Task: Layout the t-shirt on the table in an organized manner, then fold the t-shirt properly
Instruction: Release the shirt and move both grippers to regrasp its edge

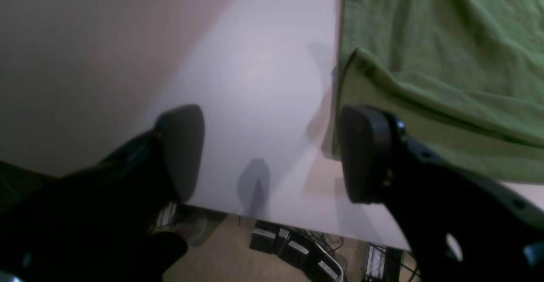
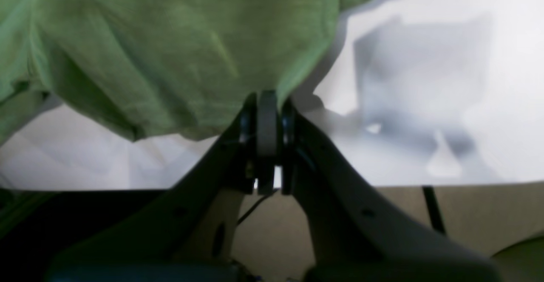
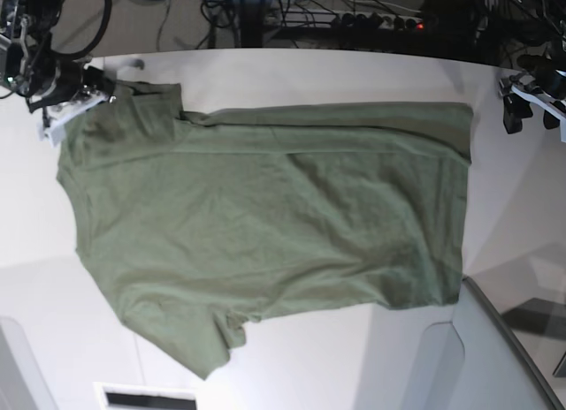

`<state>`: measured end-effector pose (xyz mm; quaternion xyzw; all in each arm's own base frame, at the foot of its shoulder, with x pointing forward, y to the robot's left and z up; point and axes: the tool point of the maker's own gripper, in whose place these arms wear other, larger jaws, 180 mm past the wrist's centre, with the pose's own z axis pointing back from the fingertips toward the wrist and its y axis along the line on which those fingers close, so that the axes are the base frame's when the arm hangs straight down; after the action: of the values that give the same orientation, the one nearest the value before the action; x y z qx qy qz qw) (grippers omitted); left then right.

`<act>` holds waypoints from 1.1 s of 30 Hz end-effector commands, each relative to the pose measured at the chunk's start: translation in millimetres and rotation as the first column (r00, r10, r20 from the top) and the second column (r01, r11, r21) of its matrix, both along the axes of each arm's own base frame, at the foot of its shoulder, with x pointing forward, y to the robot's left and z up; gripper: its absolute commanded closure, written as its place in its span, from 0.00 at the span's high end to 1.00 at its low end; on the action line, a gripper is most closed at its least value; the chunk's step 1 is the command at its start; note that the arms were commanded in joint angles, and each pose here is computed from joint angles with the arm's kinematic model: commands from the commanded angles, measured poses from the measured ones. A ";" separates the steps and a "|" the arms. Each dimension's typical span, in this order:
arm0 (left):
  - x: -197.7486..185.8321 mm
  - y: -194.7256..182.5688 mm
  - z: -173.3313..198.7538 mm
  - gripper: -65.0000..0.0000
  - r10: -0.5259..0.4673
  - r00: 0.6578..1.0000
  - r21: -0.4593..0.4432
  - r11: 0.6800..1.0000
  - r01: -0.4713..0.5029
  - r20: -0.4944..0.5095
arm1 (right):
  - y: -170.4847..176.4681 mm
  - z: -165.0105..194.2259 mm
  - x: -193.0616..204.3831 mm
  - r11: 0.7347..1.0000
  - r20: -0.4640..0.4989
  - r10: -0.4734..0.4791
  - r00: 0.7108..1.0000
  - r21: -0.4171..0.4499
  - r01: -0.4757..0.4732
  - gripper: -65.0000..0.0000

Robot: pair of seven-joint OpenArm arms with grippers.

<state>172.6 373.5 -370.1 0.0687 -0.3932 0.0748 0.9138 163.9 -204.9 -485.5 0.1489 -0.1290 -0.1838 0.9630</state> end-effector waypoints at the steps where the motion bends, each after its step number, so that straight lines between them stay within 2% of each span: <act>1: 5.5 4.5 12.6 0.73 -0.014 0.999 0.025 1.000 0.013 0.037 | -3.9 13.7 15.3 1.000 0.055 0.013 0.998 -0.015 -0.012 0.00; 6: 6.2 2.4 11.0 0.73 -0.018 0.999 0.020 1.000 0.018 0.035 | 0.6 39.4 61.5 0.998 0.116 0.057 0.992 -0.011 -0.056 0.00; 12: 3.5 1.5 2.8 0.73 -0.010 1.000 -0.001 1.000 0.010 0.022 | 2.1 60.6 122.1 0.998 0.189 0.052 0.981 0.015 -0.056 0.00; 18: -4.4 1.8 -16.9 0.73 0.012 1.000 -0.051 0.999 -0.013 -0.014 | 16.7 60.9 172.4 0.992 0.193 0.116 0.974 0.022 -0.122 0.00; 22: -9.6 2.2 -23.9 0.73 0.020 0.999 -0.065 0.998 -0.022 -0.032 | 18.2 63.2 199.6 0.994 0.243 0.098 0.965 0.016 -0.105 0.01; 24: -11.1 2.2 -24.9 0.73 0.020 0.999 -0.066 0.998 -0.023 -0.036 | 17.3 61.3 206.0 0.995 0.239 0.084 0.967 0.026 -0.093 0.04; 26: -14.7 2.2 -26.4 0.73 0.020 0.999 -0.066 0.998 -0.023 -0.045 | 18.0 59.0 209.8 0.995 0.216 0.079 0.973 0.041 -0.090 0.18; 29: -11.0 2.8 -22.7 0.73 0.020 1.000 -0.061 0.998 -0.020 -0.010 | 17.3 61.7 212.9 0.995 0.223 0.076 0.972 0.042 -0.088 0.54; 31: -11.6 -3.6 -28.6 0.73 0.000 1.000 -0.067 0.998 0.001 0.009 | 16.4 73.1 218.2 0.995 0.263 0.082 0.961 0.030 -0.093 0.76; 32: -12.6 -11.1 -34.8 0.73 -0.029 1.000 -0.068 0.997 0.030 0.005 | 17.0 77.9 217.5 0.995 0.283 0.088 0.955 0.024 -0.099 0.82; 33: -12.2 -20.3 -40.3 0.73 -0.061 0.998 -0.071 0.996 0.062 0.008 | 15.7 83.7 215.2 0.995 0.311 0.090 0.946 0.010 -0.098 0.84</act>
<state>159.7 350.9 -415.9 0.0230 -0.3875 0.0634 0.9194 365.4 -183.9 -417.7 0.1915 -0.2437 -0.1159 0.9437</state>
